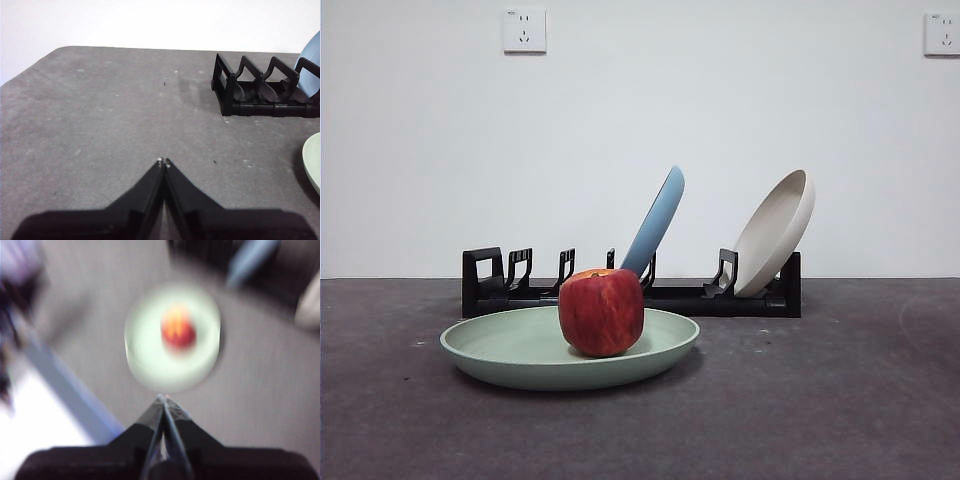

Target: Take the green plate from the plate rack,put the plate on the table,take the apple from the table,put the apple in the plate

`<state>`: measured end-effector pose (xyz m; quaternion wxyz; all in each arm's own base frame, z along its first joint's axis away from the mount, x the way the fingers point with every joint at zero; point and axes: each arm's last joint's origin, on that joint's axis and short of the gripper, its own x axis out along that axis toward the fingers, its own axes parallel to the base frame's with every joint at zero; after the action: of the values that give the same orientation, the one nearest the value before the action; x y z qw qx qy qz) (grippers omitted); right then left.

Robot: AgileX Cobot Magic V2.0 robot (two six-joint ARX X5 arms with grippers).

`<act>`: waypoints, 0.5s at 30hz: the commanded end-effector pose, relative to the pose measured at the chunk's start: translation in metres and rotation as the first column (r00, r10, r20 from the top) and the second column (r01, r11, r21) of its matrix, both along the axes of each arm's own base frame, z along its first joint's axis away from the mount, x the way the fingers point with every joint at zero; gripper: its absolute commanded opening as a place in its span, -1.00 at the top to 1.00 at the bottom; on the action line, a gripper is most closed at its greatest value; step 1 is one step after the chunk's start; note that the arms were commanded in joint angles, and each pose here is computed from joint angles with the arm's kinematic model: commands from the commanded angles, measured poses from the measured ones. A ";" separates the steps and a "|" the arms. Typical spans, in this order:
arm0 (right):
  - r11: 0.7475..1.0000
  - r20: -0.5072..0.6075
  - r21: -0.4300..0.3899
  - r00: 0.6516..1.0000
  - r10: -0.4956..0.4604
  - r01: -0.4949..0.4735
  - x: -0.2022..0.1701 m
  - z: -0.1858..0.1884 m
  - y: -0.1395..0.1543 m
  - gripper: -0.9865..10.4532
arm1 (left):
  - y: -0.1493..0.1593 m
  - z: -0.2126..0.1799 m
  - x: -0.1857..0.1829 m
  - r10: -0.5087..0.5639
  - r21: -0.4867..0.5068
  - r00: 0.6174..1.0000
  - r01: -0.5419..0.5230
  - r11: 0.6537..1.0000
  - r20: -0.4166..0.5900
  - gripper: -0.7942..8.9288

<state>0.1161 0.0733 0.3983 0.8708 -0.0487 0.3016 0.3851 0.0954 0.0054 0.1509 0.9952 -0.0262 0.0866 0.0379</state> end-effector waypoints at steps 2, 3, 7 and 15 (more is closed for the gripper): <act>0.982 0.136 0.159 0.983 -0.125 0.103 -0.002 -0.013 -0.025 0.82 | 0.000 -0.004 0.001 0.004 -0.006 1.000 -0.004 1.000 -0.006 0.84; 0.975 0.152 0.172 0.974 -0.169 0.142 -0.004 -0.021 -0.030 0.82 | 0.000 -0.004 0.001 0.004 -0.006 1.000 -0.004 1.000 -0.006 0.84; 0.942 0.255 0.210 0.916 -0.311 0.261 -0.014 -0.073 -0.048 0.82 | 0.000 -0.004 0.001 0.004 -0.006 1.000 -0.004 1.000 -0.006 0.84; 0.890 0.434 0.281 0.780 -0.451 0.358 -0.026 -0.167 -0.060 0.82 | 0.000 -0.004 0.001 0.004 -0.006 1.000 -0.004 1.000 -0.006 0.84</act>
<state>0.0893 0.0139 0.2445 0.9797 -0.0028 0.0356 0.1974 0.0954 0.0054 0.1509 0.9951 -0.0277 0.0865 0.0380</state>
